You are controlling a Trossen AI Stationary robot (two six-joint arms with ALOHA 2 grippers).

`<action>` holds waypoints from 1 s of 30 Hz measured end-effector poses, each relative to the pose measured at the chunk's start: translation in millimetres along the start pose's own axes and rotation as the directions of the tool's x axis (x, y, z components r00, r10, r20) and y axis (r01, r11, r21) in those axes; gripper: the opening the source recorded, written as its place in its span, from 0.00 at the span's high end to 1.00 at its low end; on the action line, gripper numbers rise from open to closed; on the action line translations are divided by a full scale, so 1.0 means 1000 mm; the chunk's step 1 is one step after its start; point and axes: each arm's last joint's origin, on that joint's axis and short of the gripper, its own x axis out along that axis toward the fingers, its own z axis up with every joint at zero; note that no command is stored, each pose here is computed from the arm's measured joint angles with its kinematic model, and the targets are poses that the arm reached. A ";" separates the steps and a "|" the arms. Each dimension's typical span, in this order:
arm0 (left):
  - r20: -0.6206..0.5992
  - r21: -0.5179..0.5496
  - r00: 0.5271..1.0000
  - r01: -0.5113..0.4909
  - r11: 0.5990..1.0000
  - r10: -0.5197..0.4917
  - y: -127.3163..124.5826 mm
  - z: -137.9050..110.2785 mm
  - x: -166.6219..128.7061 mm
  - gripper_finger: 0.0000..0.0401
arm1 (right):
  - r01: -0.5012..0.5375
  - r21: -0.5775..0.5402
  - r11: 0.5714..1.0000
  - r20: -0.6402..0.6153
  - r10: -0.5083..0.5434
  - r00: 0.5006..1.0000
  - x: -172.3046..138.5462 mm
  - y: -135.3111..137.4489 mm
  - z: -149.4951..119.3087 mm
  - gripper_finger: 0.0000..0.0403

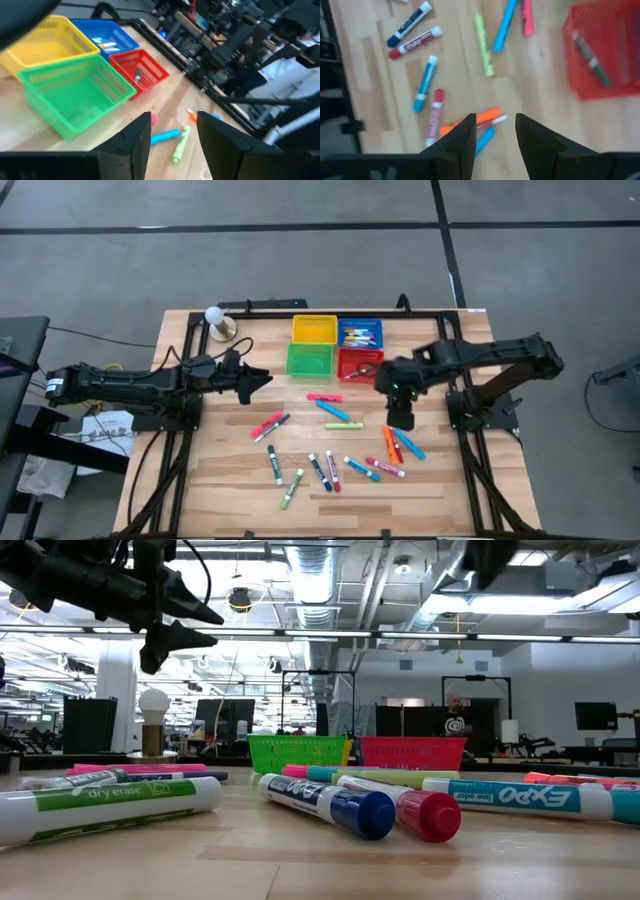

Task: Pick & Place Markers
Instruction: Put the small red marker pen into the red bin

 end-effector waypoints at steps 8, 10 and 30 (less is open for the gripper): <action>-0.016 0.000 1.000 0.025 1.000 -0.025 -0.001 0.000 0.000 0.61 | 0.027 0.389 0.921 -0.080 0.005 0.997 0.019 0.020 -0.026 0.69; -0.016 -0.001 1.000 0.025 1.000 -0.025 -0.001 0.000 0.000 0.61 | 0.043 0.463 0.885 -0.099 0.003 0.995 0.026 0.025 -0.031 0.69; -0.016 -0.001 1.000 0.026 1.000 -0.026 -0.001 0.000 0.000 0.61 | 0.116 0.680 0.724 -0.198 0.029 0.980 0.104 0.070 -0.084 0.70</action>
